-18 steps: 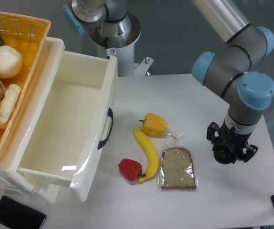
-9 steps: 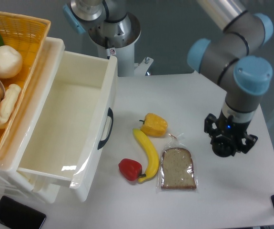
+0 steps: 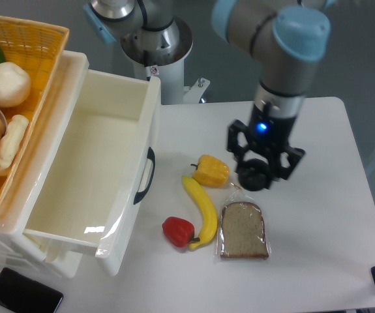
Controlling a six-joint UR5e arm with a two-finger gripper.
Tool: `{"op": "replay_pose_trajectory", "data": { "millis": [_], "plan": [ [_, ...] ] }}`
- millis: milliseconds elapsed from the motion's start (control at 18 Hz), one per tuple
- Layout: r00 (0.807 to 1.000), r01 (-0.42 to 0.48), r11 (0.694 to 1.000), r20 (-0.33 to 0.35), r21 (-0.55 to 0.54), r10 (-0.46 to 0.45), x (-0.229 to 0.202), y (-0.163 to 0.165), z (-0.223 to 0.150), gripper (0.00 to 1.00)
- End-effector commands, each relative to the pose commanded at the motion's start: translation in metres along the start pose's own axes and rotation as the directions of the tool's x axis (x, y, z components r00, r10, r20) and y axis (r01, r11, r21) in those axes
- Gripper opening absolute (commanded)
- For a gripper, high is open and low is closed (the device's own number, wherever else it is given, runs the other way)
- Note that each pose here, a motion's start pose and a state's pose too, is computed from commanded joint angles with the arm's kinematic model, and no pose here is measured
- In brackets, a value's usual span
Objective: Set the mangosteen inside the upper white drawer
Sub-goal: 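Carry the mangosteen over the open white drawer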
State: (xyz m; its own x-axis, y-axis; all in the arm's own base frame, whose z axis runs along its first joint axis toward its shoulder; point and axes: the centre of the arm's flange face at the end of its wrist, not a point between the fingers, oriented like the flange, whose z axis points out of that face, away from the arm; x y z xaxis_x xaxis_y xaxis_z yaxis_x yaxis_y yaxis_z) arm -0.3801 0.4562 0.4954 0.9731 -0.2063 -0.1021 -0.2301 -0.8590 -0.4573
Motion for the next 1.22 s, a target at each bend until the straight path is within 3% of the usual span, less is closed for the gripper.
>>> {"op": "replay_pose_trajectory", "data": {
  "millis": [278, 722, 1222],
  "plan": [
    [0.997, -0.062, 0.997, -0.045, 0.040, 0.064, 0.056, -0.047, 0.004, 0.21],
    [0.982, -0.135, 0.990, -0.126, 0.034, 0.138, 0.104, -0.069, 0.031, 0.21],
    [0.972, -0.164, 0.986, -0.166, 0.031, 0.166, 0.128, -0.084, 0.039, 0.21]
  ]
}}
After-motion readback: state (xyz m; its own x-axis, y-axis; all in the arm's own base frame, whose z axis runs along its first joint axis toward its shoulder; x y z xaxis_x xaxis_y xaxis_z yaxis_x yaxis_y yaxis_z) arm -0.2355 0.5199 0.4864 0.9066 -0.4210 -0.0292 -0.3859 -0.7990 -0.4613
